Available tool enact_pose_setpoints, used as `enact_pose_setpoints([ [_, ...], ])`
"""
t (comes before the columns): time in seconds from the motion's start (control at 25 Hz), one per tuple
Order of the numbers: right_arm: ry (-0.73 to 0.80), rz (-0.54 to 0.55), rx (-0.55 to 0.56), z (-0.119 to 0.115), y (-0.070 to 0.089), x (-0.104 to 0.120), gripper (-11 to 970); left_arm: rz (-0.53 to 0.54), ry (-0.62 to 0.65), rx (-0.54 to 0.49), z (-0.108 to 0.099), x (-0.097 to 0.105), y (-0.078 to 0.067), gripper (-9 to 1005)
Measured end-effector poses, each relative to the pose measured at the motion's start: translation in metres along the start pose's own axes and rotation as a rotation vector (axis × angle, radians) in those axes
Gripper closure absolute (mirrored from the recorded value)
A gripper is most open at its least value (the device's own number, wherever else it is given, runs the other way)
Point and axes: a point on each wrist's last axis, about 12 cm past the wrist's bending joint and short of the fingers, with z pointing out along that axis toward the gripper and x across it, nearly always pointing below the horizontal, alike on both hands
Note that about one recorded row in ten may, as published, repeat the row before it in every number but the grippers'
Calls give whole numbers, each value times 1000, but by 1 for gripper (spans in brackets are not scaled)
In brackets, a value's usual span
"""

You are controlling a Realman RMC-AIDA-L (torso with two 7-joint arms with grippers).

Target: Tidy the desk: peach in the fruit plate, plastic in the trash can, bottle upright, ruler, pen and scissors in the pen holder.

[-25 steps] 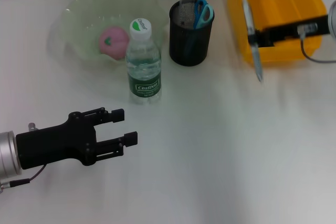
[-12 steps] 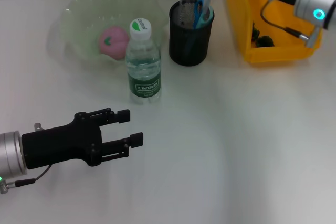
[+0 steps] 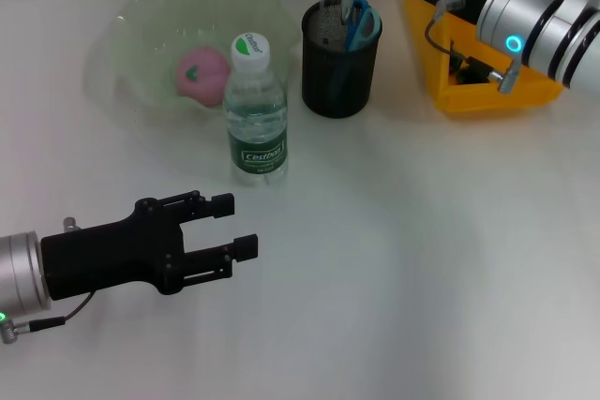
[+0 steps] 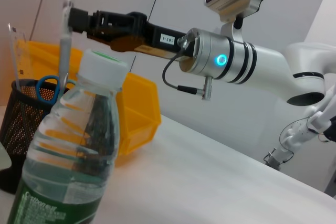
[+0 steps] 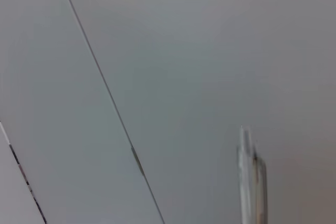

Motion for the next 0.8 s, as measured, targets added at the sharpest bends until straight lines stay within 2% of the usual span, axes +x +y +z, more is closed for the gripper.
enact_pose_setpoints([
  [0.24,0,7,1,-3,-1,2,772,-4,-1,3,1,0,-1,243],
  [0.4,-6,7,-27,-5,1,3,597,-13,-2,5,2,2,-2,241],
  [0.56,-22,4,-108,-19,5,2,432,-18,-5,6,1,3,-2,239],
  [0.6,-16,6,-127,-24,5,2,392,-20,-7,9,0,3,-3,239],
  [0.64,19,-6,-179,-39,6,3,352,-22,-9,14,-1,4,-4,239],
  [0.68,19,-6,-179,-39,6,3,303,-22,-9,14,-1,4,-4,238],
  [0.8,69,-36,-293,-71,11,8,157,-27,-16,33,-5,4,-7,237],
])
